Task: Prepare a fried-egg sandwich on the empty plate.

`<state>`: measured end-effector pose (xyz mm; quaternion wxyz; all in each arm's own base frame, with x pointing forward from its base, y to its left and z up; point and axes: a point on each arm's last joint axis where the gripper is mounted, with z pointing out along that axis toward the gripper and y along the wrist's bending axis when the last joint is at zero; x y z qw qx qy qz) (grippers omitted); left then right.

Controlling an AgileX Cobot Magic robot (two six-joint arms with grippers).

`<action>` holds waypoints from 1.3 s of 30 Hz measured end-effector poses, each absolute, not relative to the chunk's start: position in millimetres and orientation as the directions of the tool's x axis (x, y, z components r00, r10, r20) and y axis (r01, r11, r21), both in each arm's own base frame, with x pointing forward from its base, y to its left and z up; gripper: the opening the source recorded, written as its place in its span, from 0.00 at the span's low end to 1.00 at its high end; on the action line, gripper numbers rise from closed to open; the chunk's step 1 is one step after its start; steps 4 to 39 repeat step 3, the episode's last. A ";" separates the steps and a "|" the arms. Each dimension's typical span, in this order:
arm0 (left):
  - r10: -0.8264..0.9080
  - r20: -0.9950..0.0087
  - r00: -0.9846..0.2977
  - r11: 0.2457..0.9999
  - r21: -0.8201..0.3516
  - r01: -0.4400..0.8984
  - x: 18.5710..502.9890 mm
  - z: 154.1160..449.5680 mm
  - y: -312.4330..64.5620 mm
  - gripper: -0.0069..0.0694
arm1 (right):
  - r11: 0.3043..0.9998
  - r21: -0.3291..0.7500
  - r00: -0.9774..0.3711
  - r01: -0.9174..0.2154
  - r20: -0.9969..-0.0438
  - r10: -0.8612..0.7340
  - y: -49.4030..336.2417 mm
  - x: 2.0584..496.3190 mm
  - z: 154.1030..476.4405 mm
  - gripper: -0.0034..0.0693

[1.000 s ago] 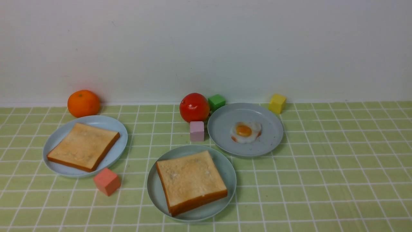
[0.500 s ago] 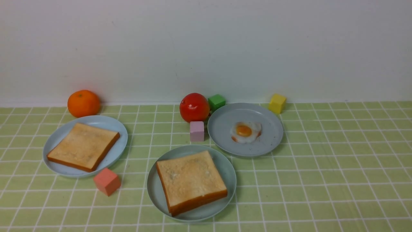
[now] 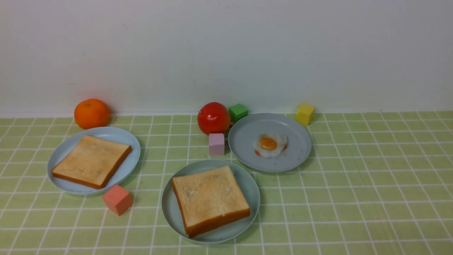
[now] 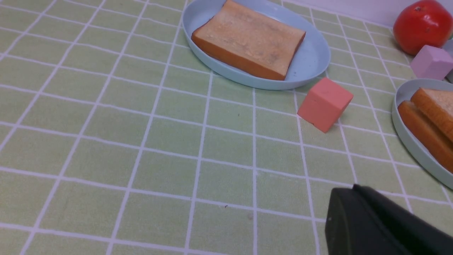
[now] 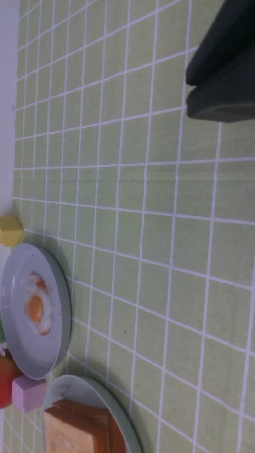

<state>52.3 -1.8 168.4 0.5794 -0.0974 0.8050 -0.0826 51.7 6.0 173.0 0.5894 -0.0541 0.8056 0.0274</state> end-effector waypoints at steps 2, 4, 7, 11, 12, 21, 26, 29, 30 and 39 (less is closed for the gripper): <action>-0.252 -0.917 -0.310 0.967 -0.246 -0.061 52.3 168.4 -1.8 0.10 | 0.993 -0.020 -0.299 -0.119 -0.953 -0.055 6.0 51.7 173.0 0.17; -0.252 -0.917 -0.310 0.967 -0.246 -0.061 52.3 168.4 -1.8 0.10 | 0.993 -0.020 -0.299 -0.119 -0.953 -0.055 6.0 51.7 173.0 0.18; -0.252 -0.917 -0.310 0.967 -0.246 -0.061 52.3 168.4 -1.8 0.10 | 0.993 -0.020 -0.299 -0.119 -0.953 -0.055 6.0 51.7 173.0 0.18; -0.252 -0.917 -0.310 0.967 -0.246 -0.061 52.3 168.4 -1.8 0.10 | 0.993 -0.020 -0.299 -0.119 -0.953 -0.055 6.0 51.7 173.0 0.18; -0.252 -0.917 -0.310 0.967 -0.246 -0.061 52.3 168.4 -1.8 0.10 | 0.993 -0.020 -0.299 -0.119 -0.953 -0.055 6.0 51.7 173.0 0.18; -0.252 -0.917 -0.310 0.967 -0.246 -0.061 52.3 168.4 -1.8 0.10 | 0.993 -0.020 -0.299 -0.119 -0.953 -0.055 6.0 51.7 173.0 0.18; -0.252 -0.917 -0.310 0.967 -0.246 -0.061 52.3 168.4 -1.8 0.10 | 0.993 -0.020 -0.299 -0.119 -0.953 -0.055 6.0 51.7 173.0 0.18; -0.252 -0.917 -0.310 0.967 -0.246 -0.061 52.3 168.4 -1.8 0.10 | 0.993 -0.020 -0.299 -0.119 -0.953 -0.055 6.0 51.7 173.0 0.18; -0.252 -0.917 -0.310 0.967 -0.246 -0.061 52.3 168.4 -1.8 0.10 | 0.993 -0.020 -0.299 -0.119 -0.953 -0.055 6.0 51.7 173.0 0.18; -0.252 -0.917 -0.310 0.967 -0.246 -0.061 52.3 168.4 -1.8 0.10 | 0.993 -0.020 -0.299 -0.119 -0.953 -0.055 6.0 51.7 173.0 0.18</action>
